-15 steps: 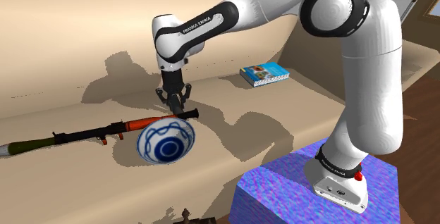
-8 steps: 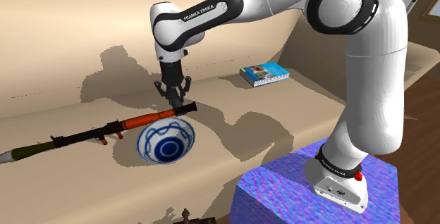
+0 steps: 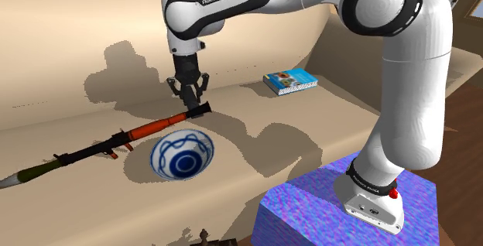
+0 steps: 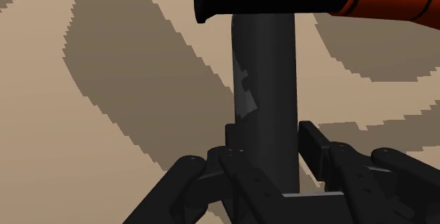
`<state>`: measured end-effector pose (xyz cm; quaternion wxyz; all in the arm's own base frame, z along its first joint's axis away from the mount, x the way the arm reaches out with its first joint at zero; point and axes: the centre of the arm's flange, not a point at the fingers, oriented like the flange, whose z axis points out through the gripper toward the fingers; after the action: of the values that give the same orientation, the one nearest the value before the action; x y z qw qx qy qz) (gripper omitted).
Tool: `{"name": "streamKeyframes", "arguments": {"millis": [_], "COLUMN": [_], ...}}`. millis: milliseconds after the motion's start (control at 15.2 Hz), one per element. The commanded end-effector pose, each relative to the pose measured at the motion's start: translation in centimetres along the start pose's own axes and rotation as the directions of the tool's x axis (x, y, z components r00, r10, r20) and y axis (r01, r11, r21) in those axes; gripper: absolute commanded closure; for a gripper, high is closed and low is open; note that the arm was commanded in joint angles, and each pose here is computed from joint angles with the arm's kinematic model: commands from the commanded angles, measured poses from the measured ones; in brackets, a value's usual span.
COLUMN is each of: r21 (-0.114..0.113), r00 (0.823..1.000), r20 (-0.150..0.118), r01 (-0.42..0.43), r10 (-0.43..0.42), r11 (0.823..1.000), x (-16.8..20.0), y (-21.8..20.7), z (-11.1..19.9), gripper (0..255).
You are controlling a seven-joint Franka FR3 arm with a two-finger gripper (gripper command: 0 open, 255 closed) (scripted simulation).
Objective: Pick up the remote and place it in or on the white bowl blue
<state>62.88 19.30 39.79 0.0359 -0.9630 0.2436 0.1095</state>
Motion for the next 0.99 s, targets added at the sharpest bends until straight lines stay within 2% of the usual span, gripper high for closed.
{"name": "streamKeyframes", "arguments": {"millis": [0, 924], "r21": [0.0, 0.0], "r00": [1.0, 1.0], "r20": [0.0, 0.0], "r01": [0.0, 0.0], "r10": [0.0, 0.0], "r11": [1.0, 1.0], "x": [-0.3, -1.9], "y": [0.0, -0.1], "z": [-1.0, -8.0], "gripper": [255, 255]}}
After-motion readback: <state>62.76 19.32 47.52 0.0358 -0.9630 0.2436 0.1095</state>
